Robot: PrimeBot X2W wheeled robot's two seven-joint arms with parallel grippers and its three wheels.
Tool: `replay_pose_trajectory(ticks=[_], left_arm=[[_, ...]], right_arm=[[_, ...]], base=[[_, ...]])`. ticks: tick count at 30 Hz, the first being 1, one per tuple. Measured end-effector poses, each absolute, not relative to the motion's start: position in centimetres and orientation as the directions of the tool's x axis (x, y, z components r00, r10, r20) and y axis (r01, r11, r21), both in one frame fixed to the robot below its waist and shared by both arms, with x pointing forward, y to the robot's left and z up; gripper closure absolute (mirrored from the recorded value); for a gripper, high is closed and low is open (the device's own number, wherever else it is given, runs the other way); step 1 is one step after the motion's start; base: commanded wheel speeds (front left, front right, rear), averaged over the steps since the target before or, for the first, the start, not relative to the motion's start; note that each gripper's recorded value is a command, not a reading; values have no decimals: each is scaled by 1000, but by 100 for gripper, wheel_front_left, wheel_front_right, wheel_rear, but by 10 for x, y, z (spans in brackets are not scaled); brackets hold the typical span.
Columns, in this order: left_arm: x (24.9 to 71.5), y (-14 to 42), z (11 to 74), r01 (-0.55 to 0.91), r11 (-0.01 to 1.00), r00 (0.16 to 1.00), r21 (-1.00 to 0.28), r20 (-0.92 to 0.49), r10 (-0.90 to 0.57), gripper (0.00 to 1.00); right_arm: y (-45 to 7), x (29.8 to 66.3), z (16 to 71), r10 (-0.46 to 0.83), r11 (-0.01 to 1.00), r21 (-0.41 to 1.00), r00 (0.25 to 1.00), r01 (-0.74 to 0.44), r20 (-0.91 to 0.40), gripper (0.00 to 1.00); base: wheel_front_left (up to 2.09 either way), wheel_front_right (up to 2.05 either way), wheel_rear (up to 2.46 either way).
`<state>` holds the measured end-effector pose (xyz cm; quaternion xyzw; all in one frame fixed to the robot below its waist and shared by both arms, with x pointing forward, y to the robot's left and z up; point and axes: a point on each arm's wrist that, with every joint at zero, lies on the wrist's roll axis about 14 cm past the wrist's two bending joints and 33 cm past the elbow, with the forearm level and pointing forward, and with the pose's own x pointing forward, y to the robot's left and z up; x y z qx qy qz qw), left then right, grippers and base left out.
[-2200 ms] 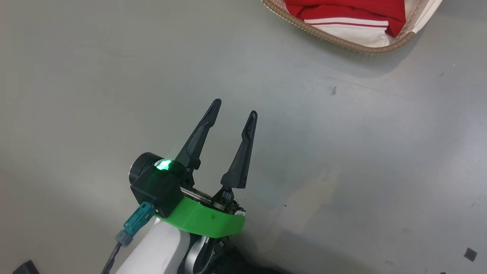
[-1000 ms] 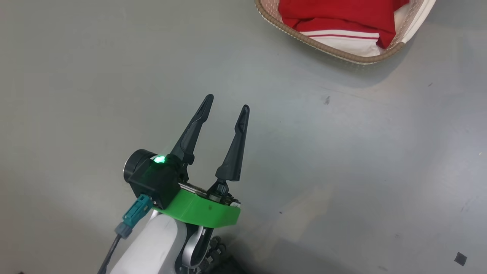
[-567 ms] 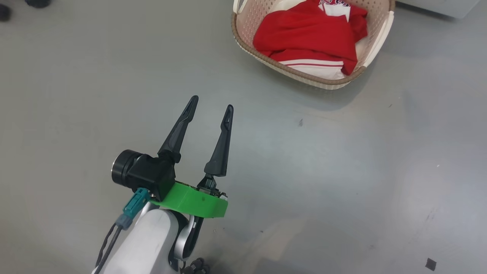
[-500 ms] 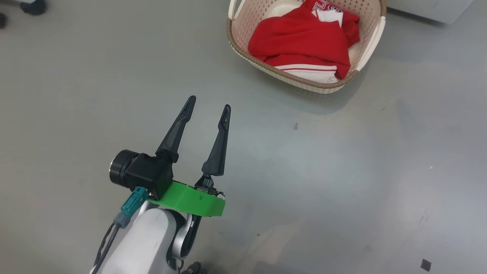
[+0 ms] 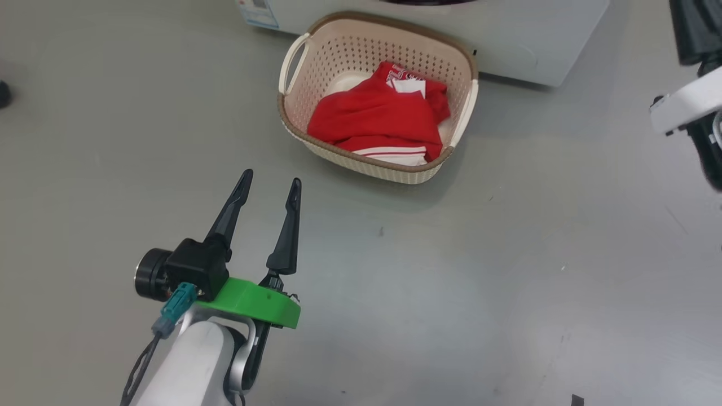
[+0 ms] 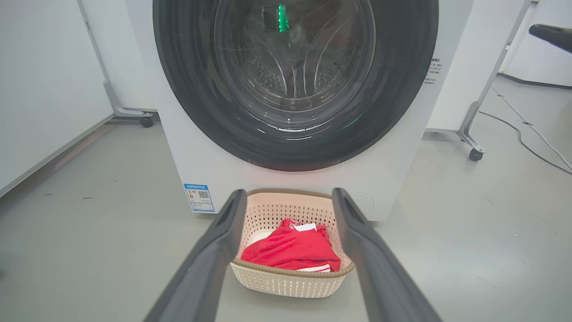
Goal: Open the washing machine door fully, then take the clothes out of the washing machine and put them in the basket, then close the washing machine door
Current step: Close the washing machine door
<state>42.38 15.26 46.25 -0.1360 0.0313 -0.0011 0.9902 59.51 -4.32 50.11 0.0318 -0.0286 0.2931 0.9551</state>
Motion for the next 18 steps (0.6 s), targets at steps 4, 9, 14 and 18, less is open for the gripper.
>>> replay_pose_trajectory(ticks=[4, 9, 14, 18], left_arm=[[419, 152, 469, 4, 962, 999, -272, -46, -17, 0], [410, 152, 475, 10, 960, 999, -280, -33, -20, 0], [398, 155, 479, 14, 959, 999, -284, -25, -22, 0], [391, 157, 482, 8, 954, 1000, -298, -17, -13, 0]], right_arm=[[-68, 576, 495, 496, 865, 77, 868, -496, 32, 100], [-101, 555, 497, 394, 913, 112, 919, -392, 9, 100], [-124, 531, 506, 312, 937, 159, 950, -310, 17, 100], [-133, 513, 507, 279, 944, 178, 960, -277, 13, 100]], base=[[0, 0, 0], [0, 0, 0], [0, 0, 0], [0, 0, 0]])
